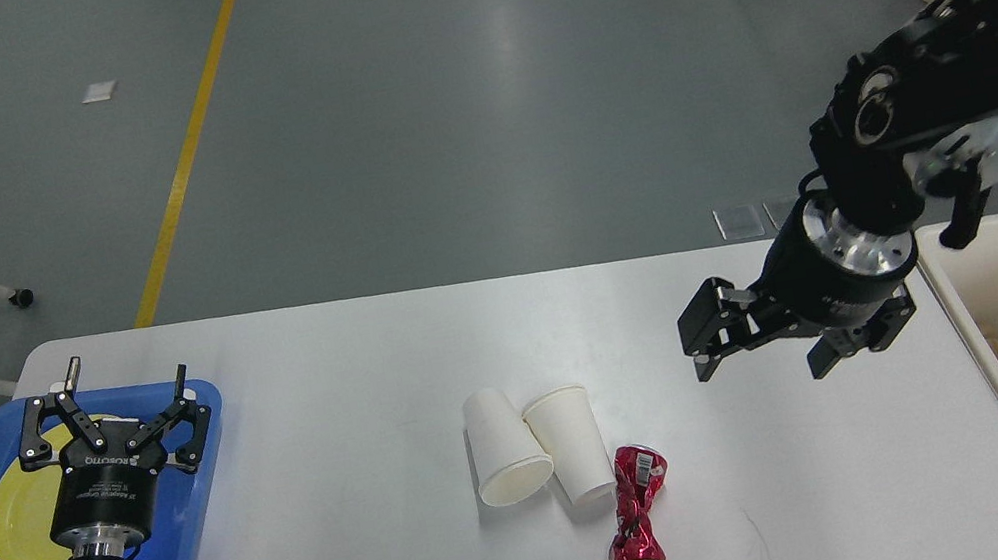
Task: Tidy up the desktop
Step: 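Move the right gripper to the red can and grasp it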
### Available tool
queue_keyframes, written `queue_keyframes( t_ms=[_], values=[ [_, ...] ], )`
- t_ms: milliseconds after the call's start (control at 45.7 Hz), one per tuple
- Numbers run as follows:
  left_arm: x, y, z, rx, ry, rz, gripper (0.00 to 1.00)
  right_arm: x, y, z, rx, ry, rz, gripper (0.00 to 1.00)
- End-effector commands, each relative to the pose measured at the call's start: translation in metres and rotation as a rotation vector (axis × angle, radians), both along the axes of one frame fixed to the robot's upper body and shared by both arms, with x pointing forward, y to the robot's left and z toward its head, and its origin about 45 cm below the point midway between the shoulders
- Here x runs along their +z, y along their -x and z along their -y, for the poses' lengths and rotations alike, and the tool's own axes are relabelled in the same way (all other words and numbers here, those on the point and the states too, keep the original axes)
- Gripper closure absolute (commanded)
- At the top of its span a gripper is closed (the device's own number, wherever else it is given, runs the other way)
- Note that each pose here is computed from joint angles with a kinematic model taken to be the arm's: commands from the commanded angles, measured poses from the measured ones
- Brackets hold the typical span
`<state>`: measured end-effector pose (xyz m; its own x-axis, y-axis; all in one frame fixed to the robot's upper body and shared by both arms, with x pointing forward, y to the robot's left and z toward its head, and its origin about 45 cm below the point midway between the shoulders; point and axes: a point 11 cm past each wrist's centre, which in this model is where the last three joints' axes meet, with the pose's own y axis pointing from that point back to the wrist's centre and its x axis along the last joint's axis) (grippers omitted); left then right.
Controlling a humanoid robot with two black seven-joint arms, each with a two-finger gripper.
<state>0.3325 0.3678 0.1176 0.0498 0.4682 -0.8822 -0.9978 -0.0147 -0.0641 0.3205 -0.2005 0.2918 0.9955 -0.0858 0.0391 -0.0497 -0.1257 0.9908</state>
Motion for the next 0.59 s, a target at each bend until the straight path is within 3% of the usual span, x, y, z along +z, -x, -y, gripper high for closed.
queue_keyframes(
  t_ms=[0, 263, 569],
  values=[
    [0.000, 0.000, 0.000, 0.001, 0.000, 0.000, 0.04, -0.047, -0.004, -0.012, -0.059, -0.051, -0.055, 0.00],
    [0.000, 0.000, 0.000, -0.002, 0.000, -0.001, 0.04, -0.155, 0.002, -0.038, -0.134, -0.064, -0.097, 0.00],
    [0.000, 0.000, 0.000, -0.002, -0.001, -0.001, 0.04, -0.213, 0.017, -0.070, -0.128, -0.081, -0.121, 0.00]
  ],
)
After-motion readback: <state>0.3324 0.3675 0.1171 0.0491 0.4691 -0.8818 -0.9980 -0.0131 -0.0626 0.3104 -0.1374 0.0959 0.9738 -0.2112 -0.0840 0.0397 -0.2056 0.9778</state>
